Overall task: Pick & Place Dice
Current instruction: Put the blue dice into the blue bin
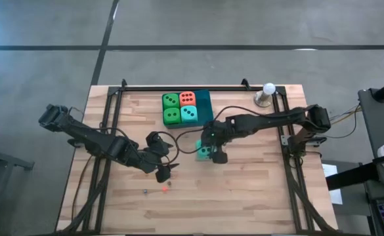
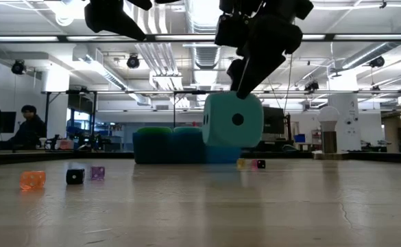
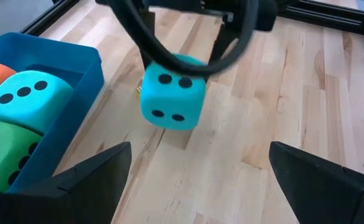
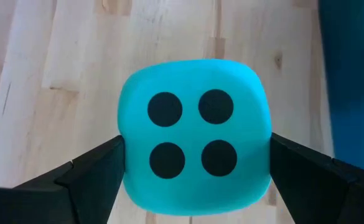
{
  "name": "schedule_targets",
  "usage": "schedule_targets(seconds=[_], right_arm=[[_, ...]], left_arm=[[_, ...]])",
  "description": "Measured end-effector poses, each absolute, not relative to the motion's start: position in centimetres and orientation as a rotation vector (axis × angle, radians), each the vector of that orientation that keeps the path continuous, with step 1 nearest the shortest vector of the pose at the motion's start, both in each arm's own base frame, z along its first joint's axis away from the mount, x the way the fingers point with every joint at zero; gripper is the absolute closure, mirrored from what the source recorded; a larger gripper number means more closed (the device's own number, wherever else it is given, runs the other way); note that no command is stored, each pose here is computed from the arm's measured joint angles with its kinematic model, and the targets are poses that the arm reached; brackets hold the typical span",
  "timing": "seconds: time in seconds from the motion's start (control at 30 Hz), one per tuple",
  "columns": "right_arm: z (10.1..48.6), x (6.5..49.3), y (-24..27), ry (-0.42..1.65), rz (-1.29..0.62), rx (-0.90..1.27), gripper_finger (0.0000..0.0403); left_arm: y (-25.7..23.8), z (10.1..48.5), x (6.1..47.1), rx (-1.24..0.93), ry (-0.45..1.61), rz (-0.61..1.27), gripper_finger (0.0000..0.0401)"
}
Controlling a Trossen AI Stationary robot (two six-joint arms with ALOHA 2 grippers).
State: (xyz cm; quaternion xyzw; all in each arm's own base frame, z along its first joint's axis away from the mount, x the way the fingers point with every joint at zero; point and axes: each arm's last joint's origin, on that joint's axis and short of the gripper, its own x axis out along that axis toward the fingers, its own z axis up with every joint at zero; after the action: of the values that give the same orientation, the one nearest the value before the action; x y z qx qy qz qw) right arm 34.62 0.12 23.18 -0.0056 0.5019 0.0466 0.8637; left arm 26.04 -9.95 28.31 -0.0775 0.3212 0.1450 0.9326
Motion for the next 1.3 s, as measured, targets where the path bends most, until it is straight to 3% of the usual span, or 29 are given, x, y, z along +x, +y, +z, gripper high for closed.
schedule_targets(seconds=[0.57, 0.87, 1.3], right_arm=[[29.7, 30.4, -5.0, 0.886, -0.032, -0.024, 0.0046], [32.2, 30.9, -9.5, 0.822, -0.133, -0.037, 0.0046], [32.0, 32.2, -17.3, 0.886, -0.057, -0.106, 0.0046]], left_arm=[[-10.0, 28.3, 26.0, -0.158, 0.657, 0.297, 0.0017], [-9.9, 28.3, 26.0, -0.159, 0.657, 0.297, 0.0015], [-9.9, 28.3, 26.0, -0.158, 0.658, 0.297, 0.0016]])
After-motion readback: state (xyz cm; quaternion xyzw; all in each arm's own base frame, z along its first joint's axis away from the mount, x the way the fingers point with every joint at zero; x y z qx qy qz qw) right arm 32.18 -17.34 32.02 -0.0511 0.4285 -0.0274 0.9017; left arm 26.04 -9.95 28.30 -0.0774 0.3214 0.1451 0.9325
